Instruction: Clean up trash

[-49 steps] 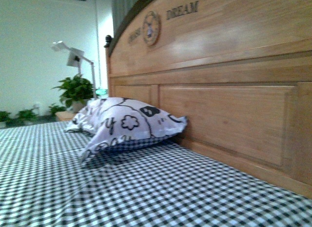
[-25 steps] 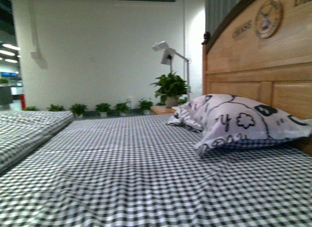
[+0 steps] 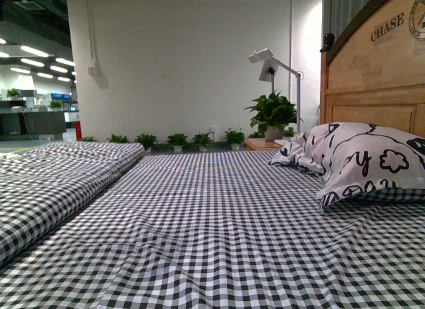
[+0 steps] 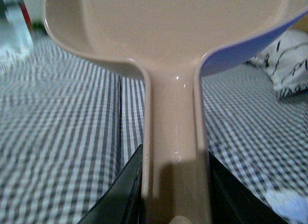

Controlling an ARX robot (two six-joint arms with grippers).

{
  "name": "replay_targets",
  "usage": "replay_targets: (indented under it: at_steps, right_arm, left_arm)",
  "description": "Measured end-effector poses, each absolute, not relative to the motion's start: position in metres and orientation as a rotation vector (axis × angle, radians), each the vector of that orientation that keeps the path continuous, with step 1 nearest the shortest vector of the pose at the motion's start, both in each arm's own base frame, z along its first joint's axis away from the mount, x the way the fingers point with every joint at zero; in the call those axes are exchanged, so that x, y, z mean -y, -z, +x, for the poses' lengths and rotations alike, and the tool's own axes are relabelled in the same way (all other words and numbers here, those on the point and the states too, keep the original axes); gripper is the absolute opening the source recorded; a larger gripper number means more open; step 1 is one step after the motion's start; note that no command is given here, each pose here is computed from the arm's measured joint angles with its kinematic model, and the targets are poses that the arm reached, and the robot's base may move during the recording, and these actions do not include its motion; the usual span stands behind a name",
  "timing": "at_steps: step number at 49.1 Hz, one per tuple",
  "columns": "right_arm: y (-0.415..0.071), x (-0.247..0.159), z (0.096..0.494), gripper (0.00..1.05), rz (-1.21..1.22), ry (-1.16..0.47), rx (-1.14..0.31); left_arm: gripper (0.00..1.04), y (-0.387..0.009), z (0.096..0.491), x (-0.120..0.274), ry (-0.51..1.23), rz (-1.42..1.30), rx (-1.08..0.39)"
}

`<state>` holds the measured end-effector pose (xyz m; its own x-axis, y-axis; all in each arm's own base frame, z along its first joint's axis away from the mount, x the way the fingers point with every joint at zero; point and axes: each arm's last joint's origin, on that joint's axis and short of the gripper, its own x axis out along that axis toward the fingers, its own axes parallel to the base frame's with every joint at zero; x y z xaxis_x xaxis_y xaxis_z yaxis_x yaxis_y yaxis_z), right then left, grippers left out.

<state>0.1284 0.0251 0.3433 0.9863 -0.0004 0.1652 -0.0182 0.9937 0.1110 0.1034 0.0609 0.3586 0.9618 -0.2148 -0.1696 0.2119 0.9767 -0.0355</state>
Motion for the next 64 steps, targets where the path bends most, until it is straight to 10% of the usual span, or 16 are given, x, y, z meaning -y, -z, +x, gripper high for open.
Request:
replay_targets:
  at_steps: [31,64]
  right_arm:
    - [-0.343,-0.025,0.129,0.20,0.112,-0.008,0.165]
    - [-0.343,-0.025,0.129,0.20,0.111,-0.009,0.165]
  left_arm:
    - [0.28,-0.237,0.098,-0.119,0.602,0.217,-0.622]
    - [0.28,-0.218,0.133,-0.116,0.821,0.760,-0.527]
